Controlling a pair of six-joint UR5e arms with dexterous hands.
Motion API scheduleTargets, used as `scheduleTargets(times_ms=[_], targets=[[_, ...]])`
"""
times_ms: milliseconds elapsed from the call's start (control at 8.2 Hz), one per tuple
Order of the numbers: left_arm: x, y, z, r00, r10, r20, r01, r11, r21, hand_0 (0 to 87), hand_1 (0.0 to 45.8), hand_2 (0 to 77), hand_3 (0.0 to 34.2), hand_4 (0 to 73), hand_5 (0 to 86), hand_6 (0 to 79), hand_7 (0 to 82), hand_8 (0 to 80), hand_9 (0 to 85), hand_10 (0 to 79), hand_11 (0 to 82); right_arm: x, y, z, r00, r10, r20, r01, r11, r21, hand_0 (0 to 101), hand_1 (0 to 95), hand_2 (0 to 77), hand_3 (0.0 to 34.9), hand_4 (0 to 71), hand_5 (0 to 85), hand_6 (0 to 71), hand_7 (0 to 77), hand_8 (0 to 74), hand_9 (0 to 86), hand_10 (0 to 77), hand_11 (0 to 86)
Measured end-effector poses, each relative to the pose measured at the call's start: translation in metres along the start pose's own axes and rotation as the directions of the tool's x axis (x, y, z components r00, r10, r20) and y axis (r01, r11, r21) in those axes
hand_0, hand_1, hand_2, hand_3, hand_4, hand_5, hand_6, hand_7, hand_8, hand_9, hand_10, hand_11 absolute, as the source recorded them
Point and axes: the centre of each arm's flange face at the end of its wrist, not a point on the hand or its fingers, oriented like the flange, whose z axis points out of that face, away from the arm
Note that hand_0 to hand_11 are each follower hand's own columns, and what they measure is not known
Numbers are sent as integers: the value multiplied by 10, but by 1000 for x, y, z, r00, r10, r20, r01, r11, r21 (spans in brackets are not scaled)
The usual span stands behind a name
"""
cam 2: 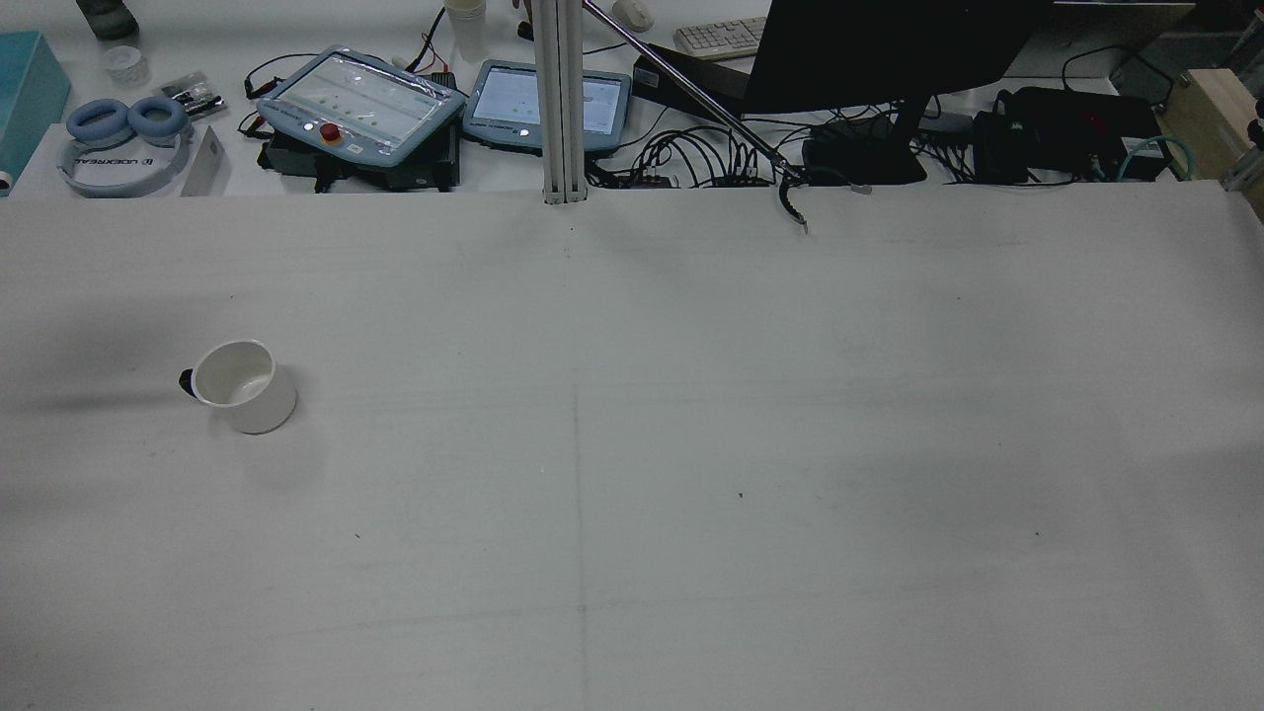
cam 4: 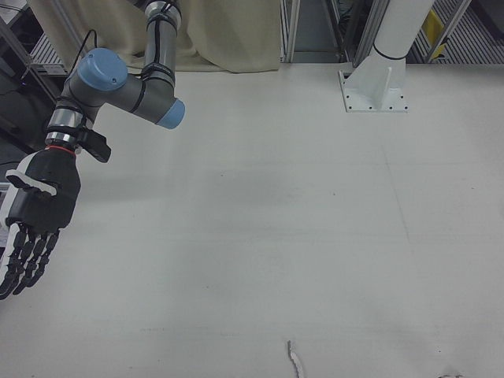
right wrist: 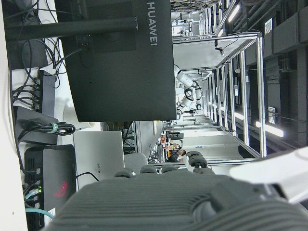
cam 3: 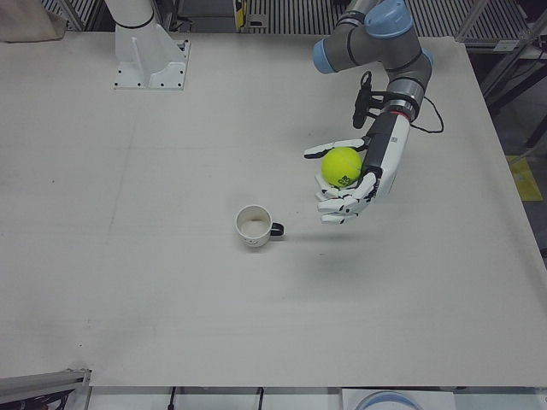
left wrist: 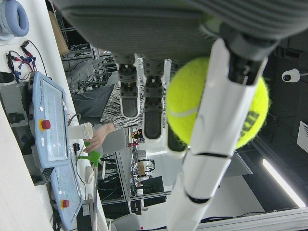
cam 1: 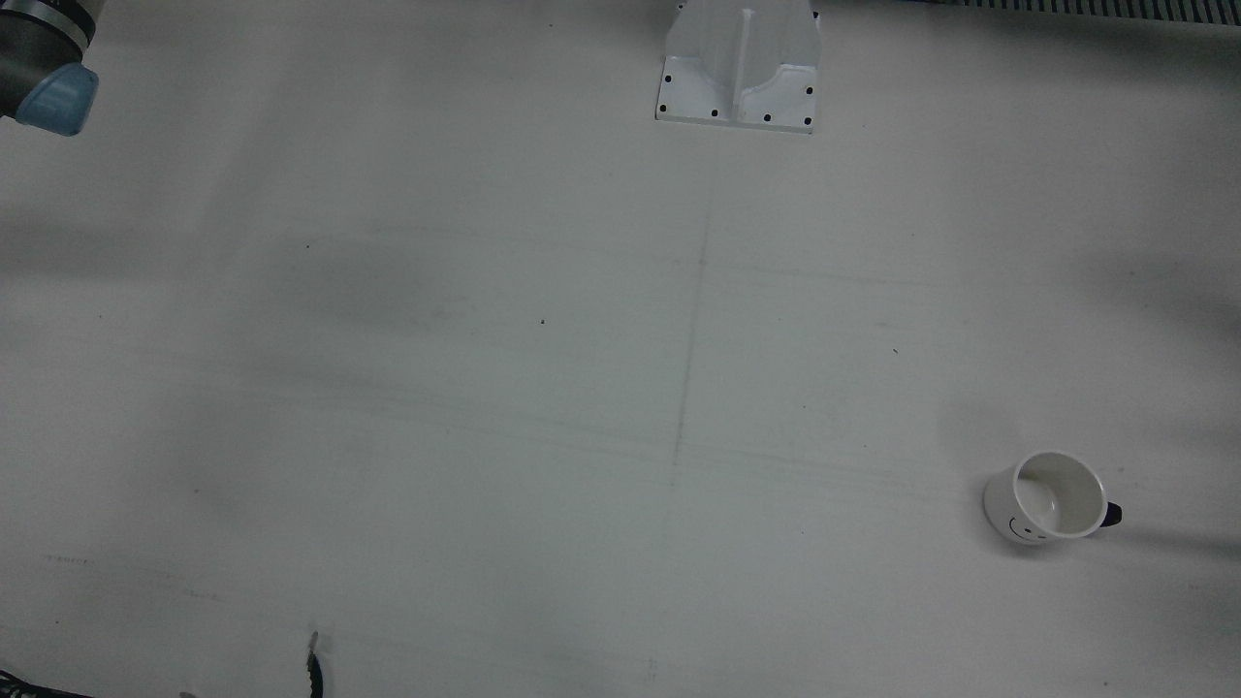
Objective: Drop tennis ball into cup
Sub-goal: 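Carry the yellow tennis ball in the left hand toward the white cup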
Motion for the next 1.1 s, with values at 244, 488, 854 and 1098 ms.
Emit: scheduleTargets(times_ms=[244, 488, 854, 1098], targets=[[-1, 2, 2, 1000, -2, 2, 2, 1000, -3, 801, 300, 93, 0, 213, 251, 676, 387, 387, 447, 147, 284, 0, 0, 0, 1000, 0, 0, 0, 1000, 0, 0, 5, 5, 0, 0, 0, 0, 0, 0, 0, 0, 5], [-5, 7, 5, 1000, -5, 8, 5, 1000, -13, 801, 316, 82, 0, 213, 251, 676, 393, 387, 447, 169, 278, 0, 0, 0, 1000, 0, 0, 0, 1000, 0, 0, 5, 5, 0, 0, 0, 0, 0, 0, 0, 0, 5], [-47, 21, 26, 999, -21, 49, 22, 999, -28, 800, 273, 82, 0, 213, 267, 676, 393, 387, 447, 174, 289, 0, 1, 0, 1000, 0, 0, 0, 1000, -1, 0, 5, 5, 0, 0, 0, 0, 0, 0, 0, 0, 5], [-84, 31, 39, 997, -31, 72, 33, 999, -34, 801, 289, 76, 0, 213, 251, 676, 393, 382, 447, 174, 289, 0, 1, 0, 1000, 0, 0, 0, 1000, -1, 0, 5, 5, 0, 0, 0, 0, 5, 0, 0, 0, 5]])
